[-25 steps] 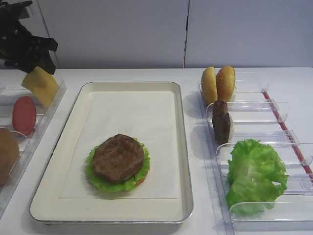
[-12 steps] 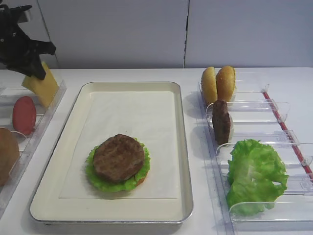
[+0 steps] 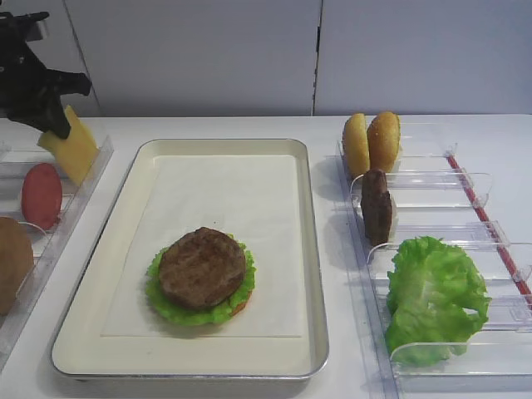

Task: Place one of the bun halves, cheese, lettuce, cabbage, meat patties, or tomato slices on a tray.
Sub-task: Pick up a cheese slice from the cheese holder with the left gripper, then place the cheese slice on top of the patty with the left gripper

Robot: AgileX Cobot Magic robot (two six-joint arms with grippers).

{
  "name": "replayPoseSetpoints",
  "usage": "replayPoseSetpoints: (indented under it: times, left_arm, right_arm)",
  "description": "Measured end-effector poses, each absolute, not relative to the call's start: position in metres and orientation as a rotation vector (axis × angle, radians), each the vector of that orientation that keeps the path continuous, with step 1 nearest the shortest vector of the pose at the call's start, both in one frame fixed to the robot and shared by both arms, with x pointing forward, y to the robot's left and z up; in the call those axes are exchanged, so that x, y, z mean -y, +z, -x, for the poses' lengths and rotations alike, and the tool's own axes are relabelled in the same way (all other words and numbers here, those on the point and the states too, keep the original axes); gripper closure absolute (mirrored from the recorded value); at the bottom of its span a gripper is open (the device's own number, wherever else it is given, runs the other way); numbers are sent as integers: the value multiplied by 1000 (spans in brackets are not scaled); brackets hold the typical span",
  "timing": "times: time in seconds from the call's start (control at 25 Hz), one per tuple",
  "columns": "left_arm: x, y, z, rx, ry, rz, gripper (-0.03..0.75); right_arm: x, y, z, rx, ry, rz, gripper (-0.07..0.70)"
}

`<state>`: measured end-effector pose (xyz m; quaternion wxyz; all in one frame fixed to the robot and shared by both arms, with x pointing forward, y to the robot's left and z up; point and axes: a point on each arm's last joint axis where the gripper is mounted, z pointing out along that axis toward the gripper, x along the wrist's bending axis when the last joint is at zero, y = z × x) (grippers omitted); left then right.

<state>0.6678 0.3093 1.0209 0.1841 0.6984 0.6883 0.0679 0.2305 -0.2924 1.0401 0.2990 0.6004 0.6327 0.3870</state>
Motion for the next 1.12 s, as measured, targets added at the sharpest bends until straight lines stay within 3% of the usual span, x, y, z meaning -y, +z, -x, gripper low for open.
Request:
replayPoseSetpoints:
  times: [0.2, 0.68, 1.12]
  left_arm:
    - [-307, 1034, -664, -1918, 198, -1935, 717]
    - [-304, 1112, -627, -1801, 340, -1884, 718]
    - [-290, 1144, -598, -1713, 287, -1918, 718]
  right_arm:
    - [292, 1040, -231, -1680, 1028, -1595, 87]
    - [292, 1040, -231, -1681, 1027, -1593, 87]
    - [292, 1040, -231, -1681, 1027, -1593, 87]
